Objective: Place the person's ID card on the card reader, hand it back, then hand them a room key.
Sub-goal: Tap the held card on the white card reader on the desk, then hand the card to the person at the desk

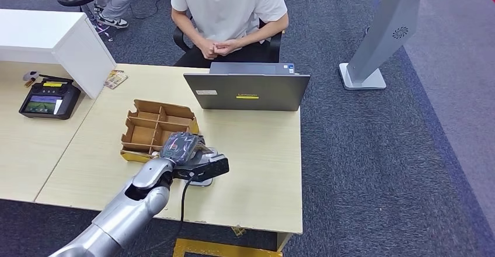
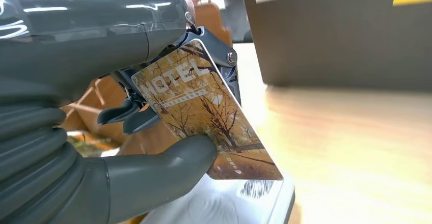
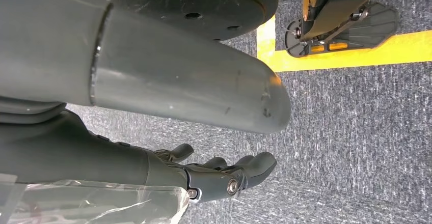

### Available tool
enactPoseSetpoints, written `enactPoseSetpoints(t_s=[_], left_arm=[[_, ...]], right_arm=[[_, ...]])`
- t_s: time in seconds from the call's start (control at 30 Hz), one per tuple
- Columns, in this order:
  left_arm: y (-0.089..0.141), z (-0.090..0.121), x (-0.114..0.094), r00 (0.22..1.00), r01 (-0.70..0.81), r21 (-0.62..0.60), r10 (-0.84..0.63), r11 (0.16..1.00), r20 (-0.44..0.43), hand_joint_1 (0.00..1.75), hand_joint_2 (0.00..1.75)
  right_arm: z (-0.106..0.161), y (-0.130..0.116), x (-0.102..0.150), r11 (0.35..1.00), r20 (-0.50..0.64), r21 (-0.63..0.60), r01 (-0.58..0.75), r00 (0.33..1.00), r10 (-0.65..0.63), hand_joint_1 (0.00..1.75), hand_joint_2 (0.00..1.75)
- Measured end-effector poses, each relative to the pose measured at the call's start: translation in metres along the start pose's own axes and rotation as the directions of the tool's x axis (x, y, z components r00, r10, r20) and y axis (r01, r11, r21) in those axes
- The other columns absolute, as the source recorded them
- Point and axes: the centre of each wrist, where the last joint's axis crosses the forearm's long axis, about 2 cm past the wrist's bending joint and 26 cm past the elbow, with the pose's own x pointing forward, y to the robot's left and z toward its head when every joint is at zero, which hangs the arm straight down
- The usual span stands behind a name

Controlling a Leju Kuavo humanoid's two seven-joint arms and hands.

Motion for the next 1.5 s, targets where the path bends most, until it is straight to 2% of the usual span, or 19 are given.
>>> enactPoseSetpoints(t_s=[0.57, 0.7, 0.87, 0.93, 1.03, 1.2, 1.33, 1.5], left_arm=[[-0.003, -0.002, -0.011, 0.999, -0.041, -0.075, 0.042, 0.996, 0.011, 1.75, 1.75], [0.003, -0.003, -0.010, 0.999, -0.040, 0.040, 0.039, 0.998, 0.018, 1.75, 1.75], [0.027, -0.006, -0.003, 0.999, -0.021, 0.182, 0.015, 0.983, 0.039, 1.75, 1.75], [0.042, -0.006, -0.003, 0.999, 0.004, 0.275, -0.019, 0.962, 0.049, 1.75, 1.75], [0.081, -0.011, -0.009, 0.996, 0.053, 0.432, -0.080, 0.900, 0.043, 1.75, 1.75], [0.139, -0.019, -0.028, 0.981, 0.179, 0.572, -0.192, 0.801, -0.038, 1.75, 1.75], [0.199, -0.027, -0.042, 0.965, 0.254, 0.645, -0.237, 0.721, -0.114, 1.75, 1.75], [0.240, -0.037, -0.052, 0.934, 0.356, 0.621, -0.259, 0.699, -0.245, 1.75, 1.75]], right_arm=[[0.000, 0.000, 0.000, 1.000, 0.002, 0.002, -0.010, 1.000, 0.010, 0.00, 0.00], [0.000, 0.000, 0.000, 1.000, 0.008, 0.005, -0.008, 1.000, 0.008, 0.00, 0.00], [0.000, 0.000, 0.000, 1.000, 0.017, 0.008, -0.015, 1.000, 0.015, 0.00, 0.00], [0.000, 0.000, 0.000, 1.000, 0.022, 0.009, -0.025, 0.999, 0.025, 0.00, 0.00], [0.000, 0.000, 0.000, 0.999, 0.032, 0.010, -0.043, 0.999, 0.043, 0.00, 0.00], [0.000, 0.000, 0.003, 0.997, 0.042, 0.013, -0.079, 0.996, 0.078, 0.00, 0.00], [0.000, 0.001, 0.010, 0.995, 0.051, 0.016, -0.102, 0.994, 0.101, 0.00, 0.00], [0.000, 0.001, 0.015, 0.993, 0.063, 0.019, -0.120, 0.991, 0.119, 0.00, 0.00]])
